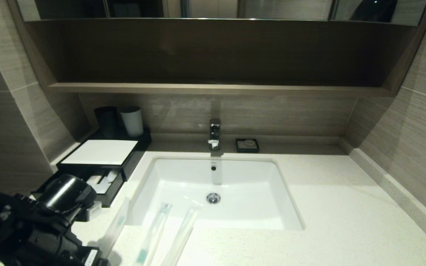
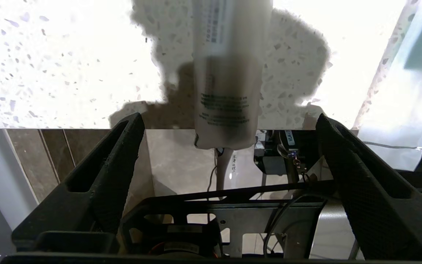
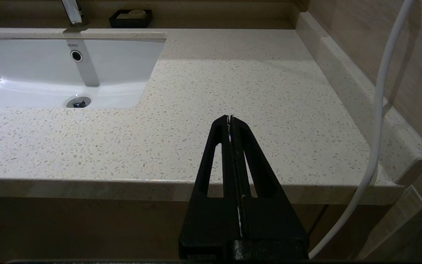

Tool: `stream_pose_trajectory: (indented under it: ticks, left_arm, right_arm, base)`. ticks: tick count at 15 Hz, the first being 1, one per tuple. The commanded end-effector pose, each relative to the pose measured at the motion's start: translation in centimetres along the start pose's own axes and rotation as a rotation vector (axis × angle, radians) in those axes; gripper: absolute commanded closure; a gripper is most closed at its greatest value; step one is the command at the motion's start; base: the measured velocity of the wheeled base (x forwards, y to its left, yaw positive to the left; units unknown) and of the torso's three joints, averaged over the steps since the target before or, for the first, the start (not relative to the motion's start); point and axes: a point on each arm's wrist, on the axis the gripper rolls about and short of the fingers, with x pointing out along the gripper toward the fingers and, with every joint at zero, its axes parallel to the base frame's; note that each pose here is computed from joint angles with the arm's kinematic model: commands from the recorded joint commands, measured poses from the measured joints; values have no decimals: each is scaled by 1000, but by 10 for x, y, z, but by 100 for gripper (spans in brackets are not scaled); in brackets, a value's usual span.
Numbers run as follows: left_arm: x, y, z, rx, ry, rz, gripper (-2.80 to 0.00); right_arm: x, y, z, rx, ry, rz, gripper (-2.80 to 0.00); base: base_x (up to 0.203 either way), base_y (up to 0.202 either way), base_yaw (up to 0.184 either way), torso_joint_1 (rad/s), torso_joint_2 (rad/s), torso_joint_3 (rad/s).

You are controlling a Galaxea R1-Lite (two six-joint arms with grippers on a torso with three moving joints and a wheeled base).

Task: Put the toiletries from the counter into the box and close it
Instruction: Pick up the bathroom toiletry

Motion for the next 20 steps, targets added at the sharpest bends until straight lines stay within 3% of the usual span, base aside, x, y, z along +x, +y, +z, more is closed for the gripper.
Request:
stream_pose_trajectory:
  ticks: [1, 20]
  left_arm:
    - [0, 0, 1, 1, -2, 6, -280]
    - [15, -1, 4, -8, -4, 2, -280]
  right_arm:
    - [0, 0, 0, 0, 0, 0, 0]
    - [0, 0, 0, 0, 1, 0, 0]
  base:
    - [0, 0, 0, 0, 0, 0]
    - [0, 0, 0, 0, 0, 0]
